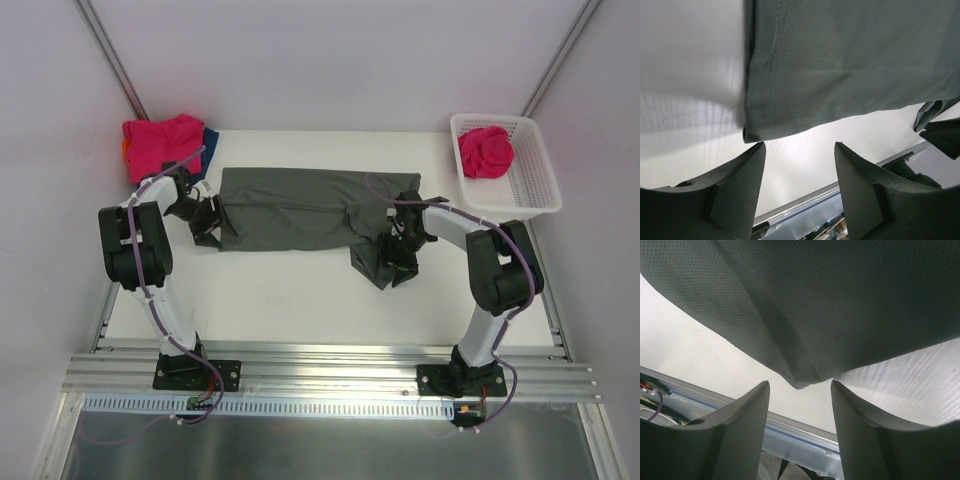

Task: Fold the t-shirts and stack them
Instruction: Grap the side of the flattened tshirt closest away from the robot with both arms

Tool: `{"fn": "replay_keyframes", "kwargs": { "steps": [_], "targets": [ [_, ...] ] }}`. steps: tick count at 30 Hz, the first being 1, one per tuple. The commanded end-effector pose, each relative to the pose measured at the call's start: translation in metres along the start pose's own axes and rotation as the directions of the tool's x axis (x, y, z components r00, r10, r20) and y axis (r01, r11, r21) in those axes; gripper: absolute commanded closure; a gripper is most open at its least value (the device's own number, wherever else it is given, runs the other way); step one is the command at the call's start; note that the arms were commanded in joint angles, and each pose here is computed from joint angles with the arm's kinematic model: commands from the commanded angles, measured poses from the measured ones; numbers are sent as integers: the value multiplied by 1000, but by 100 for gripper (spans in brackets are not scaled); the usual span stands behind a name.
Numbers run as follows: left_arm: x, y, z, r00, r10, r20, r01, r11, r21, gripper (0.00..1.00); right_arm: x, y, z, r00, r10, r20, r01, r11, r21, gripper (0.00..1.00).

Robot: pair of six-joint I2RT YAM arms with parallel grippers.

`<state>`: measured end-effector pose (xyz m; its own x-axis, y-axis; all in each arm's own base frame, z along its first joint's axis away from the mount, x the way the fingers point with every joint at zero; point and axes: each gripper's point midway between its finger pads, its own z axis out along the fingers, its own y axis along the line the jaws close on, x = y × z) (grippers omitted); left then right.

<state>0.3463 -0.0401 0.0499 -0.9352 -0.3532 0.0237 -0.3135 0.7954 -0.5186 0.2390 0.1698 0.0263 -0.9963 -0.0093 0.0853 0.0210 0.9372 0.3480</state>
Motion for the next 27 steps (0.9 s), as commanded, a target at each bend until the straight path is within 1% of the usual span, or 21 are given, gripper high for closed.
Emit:
{"fn": "replay_keyframes", "kwargs": {
  "steps": [1,5,7,8,9,11,14,17,18,19,22,26,27],
  "targets": [
    [-4,-2,-28,998,-8,66,9,1000,-5,42,-5,1,0,1000,-10,6,10,1000,1,44],
    [-3,9,-26,998,-25,61,26,999,-21,41,-6,2,2,1000,-10,0,10,1000,3,44],
    [-2,11,-22,998,-28,49,29,999,-23,41,-8,3,3,1000,-12,-2,12,1000,2,45],
    [-2,13,-21,999,-29,44,30,999,-27,41,-10,5,3,1000,-15,1,15,1000,-2,48],
    [-2,16,-18,999,-34,37,36,999,-33,41,-10,7,4,1000,-16,-3,16,1000,-11,54],
    [-2,18,-14,999,-37,27,38,999,-35,41,-12,8,4,1000,-16,0,16,1000,-15,57],
    [-5,18,-11,999,-41,22,42,999,-30,41,-15,11,4,1000,-23,9,23,999,-24,68],
    [-6,20,-7,999,-50,13,50,998,-30,43,-15,12,3,1000,-24,15,24,999,-29,85],
    [-6,21,-6,999,-53,6,54,998,-30,48,-15,12,3,1000,-23,14,23,999,-27,86],
    [-6,21,-5,998,-57,4,57,998,-32,50,-14,12,2,1000,-26,17,26,999,-26,87],
    [-4,24,-1,998,-69,-9,69,997,-32,53,-14,11,1,999,-27,22,28,1000,-12,86],
    [-5,24,2,997,-72,-15,71,997,-27,61,-13,11,0,999,-29,27,29,999,-12,86],
    [-5,24,2,997,-74,-16,73,997,-26,65,-13,12,0,999,-31,28,31,999,-11,86]
  ]
}}
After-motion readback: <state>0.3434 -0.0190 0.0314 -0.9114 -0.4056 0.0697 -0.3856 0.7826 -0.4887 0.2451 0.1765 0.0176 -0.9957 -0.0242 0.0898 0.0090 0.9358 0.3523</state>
